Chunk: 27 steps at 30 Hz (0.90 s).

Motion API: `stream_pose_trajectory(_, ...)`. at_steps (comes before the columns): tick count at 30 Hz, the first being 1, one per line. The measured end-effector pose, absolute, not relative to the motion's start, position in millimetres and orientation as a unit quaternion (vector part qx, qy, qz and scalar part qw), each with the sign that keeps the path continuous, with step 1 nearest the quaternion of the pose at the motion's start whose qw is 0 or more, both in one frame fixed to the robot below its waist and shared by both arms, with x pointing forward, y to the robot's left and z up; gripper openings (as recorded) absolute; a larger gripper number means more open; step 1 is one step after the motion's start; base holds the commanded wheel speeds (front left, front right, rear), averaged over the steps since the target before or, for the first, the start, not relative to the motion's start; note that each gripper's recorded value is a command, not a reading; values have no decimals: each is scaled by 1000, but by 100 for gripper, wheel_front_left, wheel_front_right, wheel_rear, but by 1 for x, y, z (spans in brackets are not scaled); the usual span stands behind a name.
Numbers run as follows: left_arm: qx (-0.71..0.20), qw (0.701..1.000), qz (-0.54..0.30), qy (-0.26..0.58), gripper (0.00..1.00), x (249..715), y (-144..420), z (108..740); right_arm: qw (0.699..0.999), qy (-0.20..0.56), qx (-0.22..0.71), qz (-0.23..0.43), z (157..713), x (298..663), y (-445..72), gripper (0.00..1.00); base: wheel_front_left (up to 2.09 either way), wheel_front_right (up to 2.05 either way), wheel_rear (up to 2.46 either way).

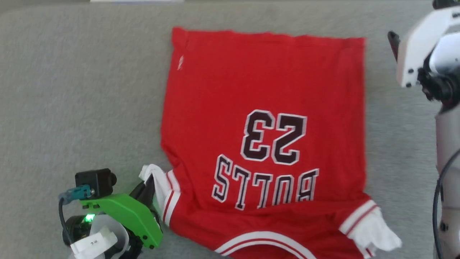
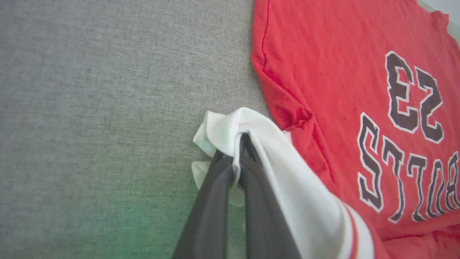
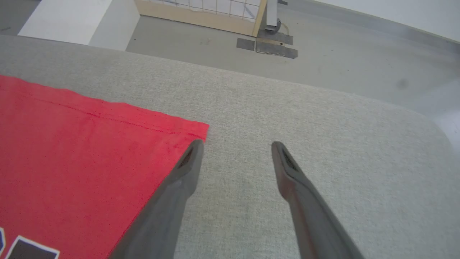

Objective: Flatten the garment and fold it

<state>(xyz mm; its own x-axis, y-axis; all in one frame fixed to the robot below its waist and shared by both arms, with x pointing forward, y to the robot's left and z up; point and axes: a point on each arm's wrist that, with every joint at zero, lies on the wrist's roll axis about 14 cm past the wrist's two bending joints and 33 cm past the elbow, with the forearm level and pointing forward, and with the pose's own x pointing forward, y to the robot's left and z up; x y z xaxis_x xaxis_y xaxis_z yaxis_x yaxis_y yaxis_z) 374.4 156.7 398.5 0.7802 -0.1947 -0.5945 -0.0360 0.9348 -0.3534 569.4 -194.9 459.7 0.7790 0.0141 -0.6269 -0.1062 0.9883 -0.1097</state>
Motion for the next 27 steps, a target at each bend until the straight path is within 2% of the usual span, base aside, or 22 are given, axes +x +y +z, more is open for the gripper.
stream_pose_trajectory(7,-181,922,-14,343,0,372,171,381,900,418,-103,67,380,583,-159,100,0,0,0)
stream_pose_trajectory(13,-183,920,-7,347,0,373,175,373,873,466,-114,83,353,593,-140,100,0,0,0)
stream_pose_trajectory(15,-183,919,-6,348,0,372,176,372,863,485,-110,84,350,593,-137,0,0,0,0)
stream_pose_trajectory(20,-183,920,-11,346,0,373,173,374,860,493,-93,90,357,590,-132,0,0,0,0)
stream_pose_trajectory(24,-179,922,-18,342,0,373,172,378,880,461,-67,87,374,589,-140,0,0,0,0)
stream_pose_trajectory(27,-176,923,-22,340,0,372,170,382,909,405,-59,80,402,591,-154,0,0,0,0)
